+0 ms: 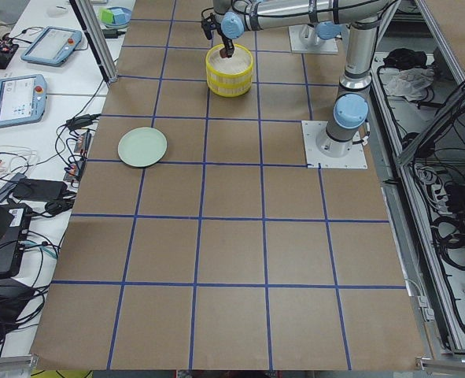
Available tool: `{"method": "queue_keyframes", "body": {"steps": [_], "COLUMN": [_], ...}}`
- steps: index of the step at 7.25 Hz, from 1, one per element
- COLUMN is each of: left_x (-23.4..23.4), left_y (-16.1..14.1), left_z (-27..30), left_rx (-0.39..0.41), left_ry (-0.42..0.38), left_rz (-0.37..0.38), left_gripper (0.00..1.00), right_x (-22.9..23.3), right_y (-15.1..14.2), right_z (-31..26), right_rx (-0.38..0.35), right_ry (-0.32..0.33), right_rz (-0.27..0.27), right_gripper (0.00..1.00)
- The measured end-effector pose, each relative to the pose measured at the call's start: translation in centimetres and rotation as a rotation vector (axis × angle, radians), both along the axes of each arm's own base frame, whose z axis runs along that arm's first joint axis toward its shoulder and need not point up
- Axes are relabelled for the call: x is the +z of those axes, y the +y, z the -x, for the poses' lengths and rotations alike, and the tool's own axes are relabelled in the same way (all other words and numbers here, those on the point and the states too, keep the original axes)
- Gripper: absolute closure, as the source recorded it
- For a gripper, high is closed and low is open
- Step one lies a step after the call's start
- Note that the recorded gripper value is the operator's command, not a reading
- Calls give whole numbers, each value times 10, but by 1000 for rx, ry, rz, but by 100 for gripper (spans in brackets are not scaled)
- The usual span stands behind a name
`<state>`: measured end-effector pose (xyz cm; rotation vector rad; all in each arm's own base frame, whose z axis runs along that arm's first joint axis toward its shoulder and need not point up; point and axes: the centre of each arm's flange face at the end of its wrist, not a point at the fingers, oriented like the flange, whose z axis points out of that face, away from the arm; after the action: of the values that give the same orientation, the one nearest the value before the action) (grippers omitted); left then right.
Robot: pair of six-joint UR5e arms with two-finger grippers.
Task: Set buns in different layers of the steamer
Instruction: 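Carry the brown bun over the steamer and lower it into the top tier, then open the left gripper and withdraw it back toward the bowl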
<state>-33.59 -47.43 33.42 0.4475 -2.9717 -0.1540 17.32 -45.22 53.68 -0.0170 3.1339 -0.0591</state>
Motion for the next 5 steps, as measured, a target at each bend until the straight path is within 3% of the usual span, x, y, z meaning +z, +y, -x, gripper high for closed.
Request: {"method": "queue_keyframes", "body": {"steps": [2, 5], "left_x": [6, 26], "left_y": [-2, -9], "left_z": [-3, -18], "left_rx": [1, 18], "left_ry": [3, -12], "left_rz": [9, 37], "left_gripper": [0, 0], "right_x": [-1, -2], "right_y": [-3, -2], "right_z": [0, 1], "right_rx": [-1, -3], "right_ry": [-1, 0], "right_rz": [30, 22], "right_gripper": [1, 0]}}
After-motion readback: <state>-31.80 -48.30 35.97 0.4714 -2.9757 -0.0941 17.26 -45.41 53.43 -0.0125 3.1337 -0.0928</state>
